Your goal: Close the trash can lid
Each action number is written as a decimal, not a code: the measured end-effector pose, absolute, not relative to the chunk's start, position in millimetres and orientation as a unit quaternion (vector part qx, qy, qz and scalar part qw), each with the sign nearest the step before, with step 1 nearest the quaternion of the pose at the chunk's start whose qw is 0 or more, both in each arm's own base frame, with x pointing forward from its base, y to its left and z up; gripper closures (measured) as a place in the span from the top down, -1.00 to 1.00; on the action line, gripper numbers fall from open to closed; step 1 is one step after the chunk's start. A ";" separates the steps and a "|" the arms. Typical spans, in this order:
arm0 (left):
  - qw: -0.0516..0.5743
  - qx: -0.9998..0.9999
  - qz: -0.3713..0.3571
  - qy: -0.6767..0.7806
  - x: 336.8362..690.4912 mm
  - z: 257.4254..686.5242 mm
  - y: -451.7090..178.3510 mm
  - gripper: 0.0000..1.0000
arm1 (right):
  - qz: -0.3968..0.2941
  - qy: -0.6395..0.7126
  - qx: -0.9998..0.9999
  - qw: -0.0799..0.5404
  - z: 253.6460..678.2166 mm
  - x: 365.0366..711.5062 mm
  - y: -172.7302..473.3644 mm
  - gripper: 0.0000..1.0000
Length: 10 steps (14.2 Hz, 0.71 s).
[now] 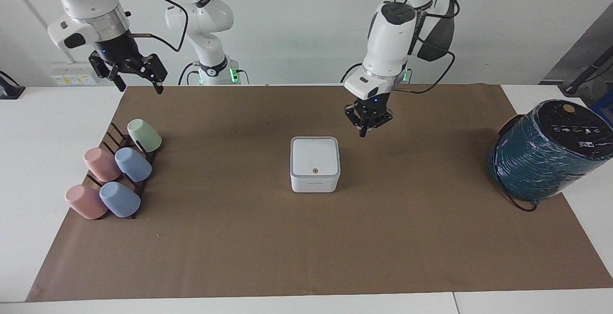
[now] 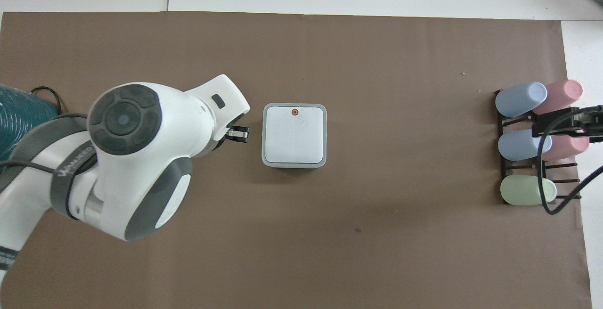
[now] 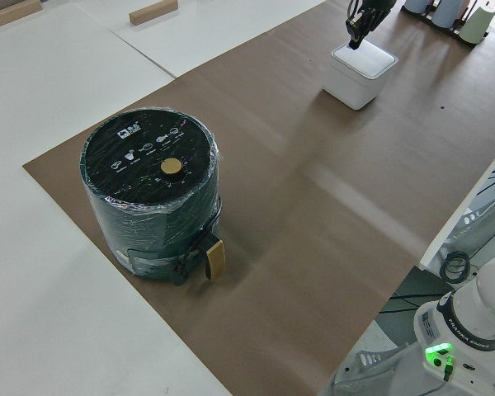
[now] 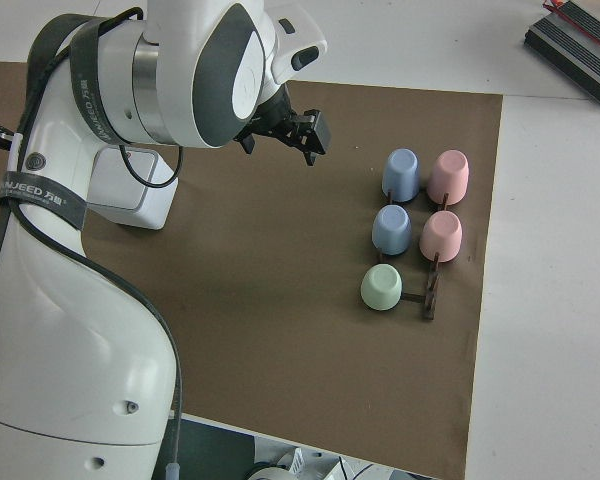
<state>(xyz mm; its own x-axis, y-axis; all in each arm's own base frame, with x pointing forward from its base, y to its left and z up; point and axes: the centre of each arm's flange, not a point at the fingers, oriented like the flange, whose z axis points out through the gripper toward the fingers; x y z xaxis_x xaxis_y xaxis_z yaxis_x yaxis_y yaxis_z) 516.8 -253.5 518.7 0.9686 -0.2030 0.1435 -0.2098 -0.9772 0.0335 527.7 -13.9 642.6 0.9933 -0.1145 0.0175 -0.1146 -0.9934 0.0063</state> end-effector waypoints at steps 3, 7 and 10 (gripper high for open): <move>0.012 0.992 0.058 -0.109 524.0 536.6 -186.4 -0.06 | 0.009 -0.057 0.998 0.004 642.6 527.7 -13.9 1.00; 0.009 0.995 0.063 -0.079 533.6 560.7 -130.0 0.88 | 0.009 -0.057 0.998 0.004 642.6 527.7 -13.9 1.00; 0.005 0.994 0.066 -0.090 541.0 594.4 -104.4 1.00 | 0.009 -0.057 0.998 0.004 642.6 527.7 -13.9 1.00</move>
<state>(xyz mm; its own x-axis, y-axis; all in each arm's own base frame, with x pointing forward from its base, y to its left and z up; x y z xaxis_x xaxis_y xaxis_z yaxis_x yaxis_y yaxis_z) 541.0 -104.4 594.4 0.9750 -0.1785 0.1325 -0.1799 -0.9837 -0.0014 527.7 -13.9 642.6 0.9933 -0.1145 0.0175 -0.1146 -0.9934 0.0063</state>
